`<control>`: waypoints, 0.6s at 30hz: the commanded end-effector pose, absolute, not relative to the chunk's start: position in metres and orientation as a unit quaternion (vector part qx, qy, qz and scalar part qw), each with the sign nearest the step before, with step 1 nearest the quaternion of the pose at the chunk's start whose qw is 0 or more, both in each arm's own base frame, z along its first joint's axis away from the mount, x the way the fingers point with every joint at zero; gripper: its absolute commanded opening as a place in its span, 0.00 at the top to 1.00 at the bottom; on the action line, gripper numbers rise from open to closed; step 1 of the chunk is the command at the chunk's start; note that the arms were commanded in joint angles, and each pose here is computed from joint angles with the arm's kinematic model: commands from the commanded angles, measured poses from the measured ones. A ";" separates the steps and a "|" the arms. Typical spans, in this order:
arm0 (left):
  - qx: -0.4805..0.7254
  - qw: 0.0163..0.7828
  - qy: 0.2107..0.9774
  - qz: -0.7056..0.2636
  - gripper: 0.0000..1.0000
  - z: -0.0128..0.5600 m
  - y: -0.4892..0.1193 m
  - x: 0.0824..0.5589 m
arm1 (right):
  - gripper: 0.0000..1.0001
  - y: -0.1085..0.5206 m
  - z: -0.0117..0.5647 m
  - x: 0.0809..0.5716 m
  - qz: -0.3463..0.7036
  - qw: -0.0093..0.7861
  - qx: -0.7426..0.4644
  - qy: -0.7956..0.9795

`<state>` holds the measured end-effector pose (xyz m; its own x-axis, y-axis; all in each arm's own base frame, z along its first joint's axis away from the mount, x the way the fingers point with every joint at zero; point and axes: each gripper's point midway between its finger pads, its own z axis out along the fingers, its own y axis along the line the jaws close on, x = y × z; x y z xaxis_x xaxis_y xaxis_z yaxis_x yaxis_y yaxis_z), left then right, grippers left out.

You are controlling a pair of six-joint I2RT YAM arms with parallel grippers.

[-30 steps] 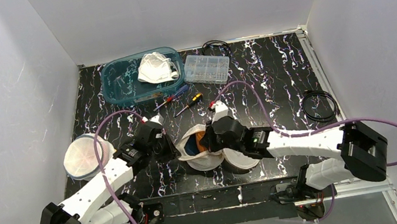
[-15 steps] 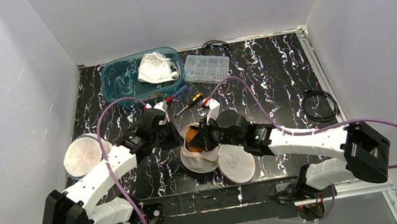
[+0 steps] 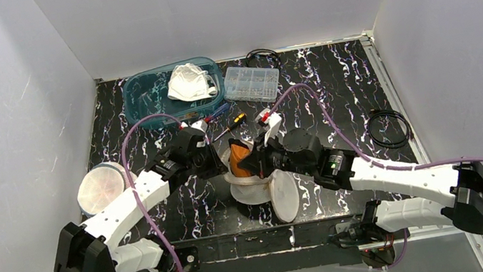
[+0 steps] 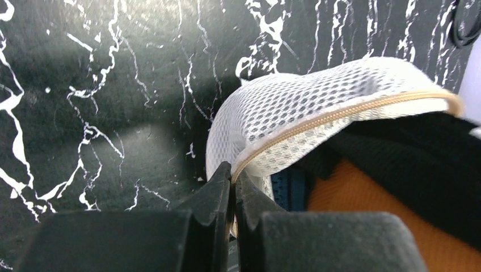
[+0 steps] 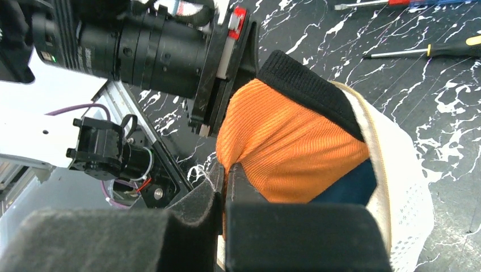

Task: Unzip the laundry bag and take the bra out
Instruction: Pick up the bra from the laundry bag.

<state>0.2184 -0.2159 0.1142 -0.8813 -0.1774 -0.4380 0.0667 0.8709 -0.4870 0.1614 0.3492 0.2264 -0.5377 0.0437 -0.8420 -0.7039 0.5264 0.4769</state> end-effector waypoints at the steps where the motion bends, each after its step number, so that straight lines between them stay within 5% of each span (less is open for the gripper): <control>1: -0.017 0.262 0.929 -0.263 1.00 0.137 -0.224 0.232 | 0.99 0.364 0.271 0.159 0.482 0.456 -0.231 0.712; 11: -0.021 0.243 0.939 -0.242 1.00 0.118 -0.218 0.227 | 0.99 0.332 0.311 0.184 0.432 0.539 -0.183 0.699; 18: -0.019 0.255 0.931 -0.259 1.00 0.135 -0.218 0.223 | 0.99 0.309 0.285 0.203 0.356 0.560 -0.159 0.731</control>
